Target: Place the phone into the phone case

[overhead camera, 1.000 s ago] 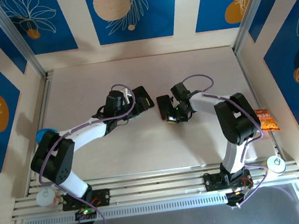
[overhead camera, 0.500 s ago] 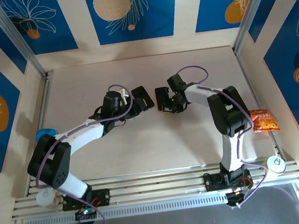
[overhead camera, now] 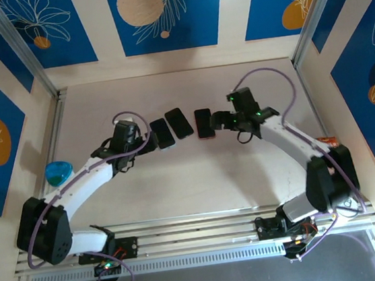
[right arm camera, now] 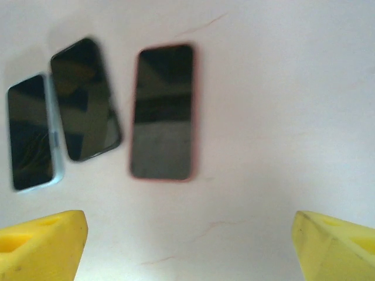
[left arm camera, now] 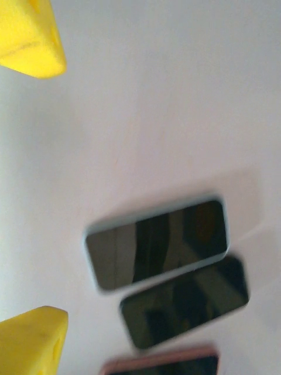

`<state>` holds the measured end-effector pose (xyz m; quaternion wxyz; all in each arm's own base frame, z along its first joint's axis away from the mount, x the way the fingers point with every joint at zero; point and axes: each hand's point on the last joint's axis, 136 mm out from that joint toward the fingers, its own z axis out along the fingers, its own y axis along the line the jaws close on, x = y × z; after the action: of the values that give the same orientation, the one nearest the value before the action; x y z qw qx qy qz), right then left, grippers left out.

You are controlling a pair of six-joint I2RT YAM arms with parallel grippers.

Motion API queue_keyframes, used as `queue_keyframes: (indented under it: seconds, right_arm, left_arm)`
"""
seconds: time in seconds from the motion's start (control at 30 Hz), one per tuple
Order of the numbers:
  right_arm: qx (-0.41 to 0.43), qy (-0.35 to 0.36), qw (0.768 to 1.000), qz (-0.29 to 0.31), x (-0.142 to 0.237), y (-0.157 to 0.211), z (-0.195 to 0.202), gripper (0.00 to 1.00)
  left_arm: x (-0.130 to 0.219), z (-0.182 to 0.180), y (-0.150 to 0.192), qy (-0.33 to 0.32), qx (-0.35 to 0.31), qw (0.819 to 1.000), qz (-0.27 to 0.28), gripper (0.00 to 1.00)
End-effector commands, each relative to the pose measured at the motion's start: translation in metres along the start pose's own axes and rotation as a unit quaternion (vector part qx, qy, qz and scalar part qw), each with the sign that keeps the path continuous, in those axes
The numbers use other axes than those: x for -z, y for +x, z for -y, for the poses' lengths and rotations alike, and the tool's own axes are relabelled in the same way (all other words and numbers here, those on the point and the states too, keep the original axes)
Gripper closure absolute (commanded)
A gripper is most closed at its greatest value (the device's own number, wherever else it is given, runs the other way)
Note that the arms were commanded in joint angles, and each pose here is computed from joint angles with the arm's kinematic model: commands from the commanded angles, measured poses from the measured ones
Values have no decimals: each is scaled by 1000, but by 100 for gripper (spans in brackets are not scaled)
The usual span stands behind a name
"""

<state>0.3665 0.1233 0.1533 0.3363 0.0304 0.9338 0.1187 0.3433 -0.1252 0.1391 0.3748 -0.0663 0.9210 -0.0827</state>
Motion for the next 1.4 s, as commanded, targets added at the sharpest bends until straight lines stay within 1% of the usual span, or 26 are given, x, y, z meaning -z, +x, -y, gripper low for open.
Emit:
queue_keyframes:
  seconds: [0.0,0.07,0.2,0.27,0.37,0.43,0.5,0.53,0.57,0.63,0.7,0.77,0.8,0.83,0.93,1.0,1.03,1.1,1.13,1.2,1.27,1.37]
  right_arm:
    - [0,109,993,52,5,5,62,9]
    - [3,127,987,97,12,1,80,9]
    - [3,152,978,141,15,-3,110,8]
    - [13,148,976,160,8,-3,120,8]
    - [22,155,970,186,-4,-3,132,8]
    - [21,158,969,191,-11,-3,137,8]
    - [32,151,966,209,-16,-4,136,7]
    - [37,147,964,218,-19,-5,136,5]
    - [41,144,962,228,-20,-9,135,1]
    - [43,126,964,229,-23,-13,131,1]
    - [44,98,965,240,-29,-14,125,1]
    - [57,78,967,234,-39,-10,120,1]
    - [60,77,965,243,-40,-11,119,1]
    - [57,74,967,236,-39,-10,119,1]
    - [58,44,968,240,-41,-1,117,1]
    - [58,35,963,262,-41,-3,117,1]
    - [58,34,968,241,-43,1,117,1]
    - [60,28,966,250,-43,-2,116,1]
    - [59,29,968,241,-43,0,116,1]
    - [60,30,967,246,-43,-1,116,1]
    - [60,30,967,247,-43,-1,116,1]
    - [61,30,967,245,-43,0,116,1]
  left_arm:
    - [14,-51,-15,-100,-68,992,47,1]
    - [19,-64,-23,-107,-72,989,74,1]
    - [28,-83,-36,-112,-90,981,130,1]
    - [31,-92,-42,-112,-90,976,165,1]
    - [26,-109,-41,-118,-87,973,179,1]
    - [19,-119,-38,-127,-95,972,174,1]
    - [11,-128,-34,-125,-89,972,176,1]
    - [7,-132,-33,-125,-84,972,182,1]
    - [2,-135,-32,-123,-80,971,191,1]
    - [-8,-139,-31,-116,-79,968,209,1]
    - [-19,-139,-29,-110,-88,967,213,1]
    - [-26,-133,-33,-93,-97,964,229,1]
    - [-28,-130,-36,-81,-99,963,236,1]
    - [-29,-126,-38,-72,-106,960,248,1]
    - [-43,-123,-31,-54,-114,963,239,1]
    - [-51,-122,-24,-44,-118,960,248,1]
    - [-49,-121,-27,-43,-120,956,264,1]
    - [-50,-121,-23,-40,-119,961,248,1]
    - [-52,-121,-25,-40,-120,960,251,1]
    - [-57,-121,-25,-43,-123,964,232,1]
    - [-55,-120,-27,-43,-123,962,240,0]
    - [-56,-121,-26,-44,-124,963,236,0]
